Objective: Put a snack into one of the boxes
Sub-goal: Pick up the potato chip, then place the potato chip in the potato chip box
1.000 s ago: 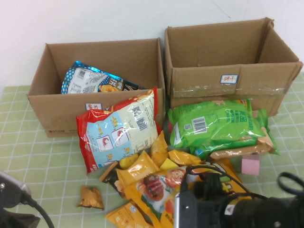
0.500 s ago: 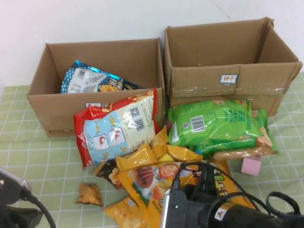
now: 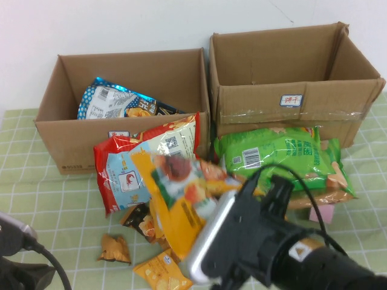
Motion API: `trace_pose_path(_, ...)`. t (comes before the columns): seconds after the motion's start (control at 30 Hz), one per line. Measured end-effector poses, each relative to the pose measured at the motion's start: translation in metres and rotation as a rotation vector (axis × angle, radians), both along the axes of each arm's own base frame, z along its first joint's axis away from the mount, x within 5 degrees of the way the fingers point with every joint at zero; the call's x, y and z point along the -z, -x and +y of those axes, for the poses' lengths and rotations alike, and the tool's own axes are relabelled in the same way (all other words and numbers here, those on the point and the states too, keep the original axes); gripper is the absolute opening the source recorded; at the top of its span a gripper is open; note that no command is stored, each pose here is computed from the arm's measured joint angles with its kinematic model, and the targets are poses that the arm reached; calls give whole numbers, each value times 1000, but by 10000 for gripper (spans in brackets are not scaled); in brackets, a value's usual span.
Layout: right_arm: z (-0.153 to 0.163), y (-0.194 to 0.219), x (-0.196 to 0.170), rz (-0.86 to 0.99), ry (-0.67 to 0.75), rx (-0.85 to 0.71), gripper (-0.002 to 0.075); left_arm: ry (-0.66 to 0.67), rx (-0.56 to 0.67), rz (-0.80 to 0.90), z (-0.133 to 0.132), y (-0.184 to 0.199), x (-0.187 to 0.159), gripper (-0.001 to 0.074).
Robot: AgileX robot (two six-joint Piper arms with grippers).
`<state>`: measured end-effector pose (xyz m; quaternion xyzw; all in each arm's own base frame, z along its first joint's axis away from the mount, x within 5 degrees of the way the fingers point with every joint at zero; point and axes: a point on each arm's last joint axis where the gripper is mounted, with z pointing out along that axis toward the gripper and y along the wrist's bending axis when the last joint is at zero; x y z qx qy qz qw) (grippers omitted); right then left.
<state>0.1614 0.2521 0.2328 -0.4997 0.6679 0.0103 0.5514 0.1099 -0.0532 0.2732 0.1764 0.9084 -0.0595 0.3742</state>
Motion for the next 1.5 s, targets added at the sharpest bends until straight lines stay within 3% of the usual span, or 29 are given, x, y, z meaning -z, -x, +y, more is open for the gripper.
trace_pose_path(0.27, 29, -17, -74, 23, -266, 21, 242, 23, -25, 8, 0, 0, 0, 6)
trace_pose_path(0.53, 49, -81, -143, 69, -510, 21, 242, 51, -56, 20, 0, 0, 0, 6)
trace_pose_path(0.73, 77, -142, -147, 33, -555, 49, 236, 58, -62, 24, 0, 0, 0, 6)
trace_pose_path(0.8, 90, -162, -142, 17, -568, 58, 141, 60, -62, 25, 0, 0, 0, 6)
trace_pose_path(0.83, 96, -171, -143, 2, -583, 65, 136, 61, -62, 26, 0, 0, 0, 6)
trace_pose_path(1.13, 145, -236, -85, -172, -468, 134, 145, 73, -64, 34, -1, 1, 0, 6)
trace_pose_path(1.23, 148, -251, -53, -89, -480, 266, 304, 76, -64, 36, -1, 1, 0, 6)
trace_pose_path(1.37, 138, -257, -44, -52, -479, 427, 512, 76, -64, 36, -1, 1, 0, 6)
trace_pose_path(1.5, 135, -256, -50, -56, -480, 472, 558, 81, -62, 29, -2, 0, 0, 6)
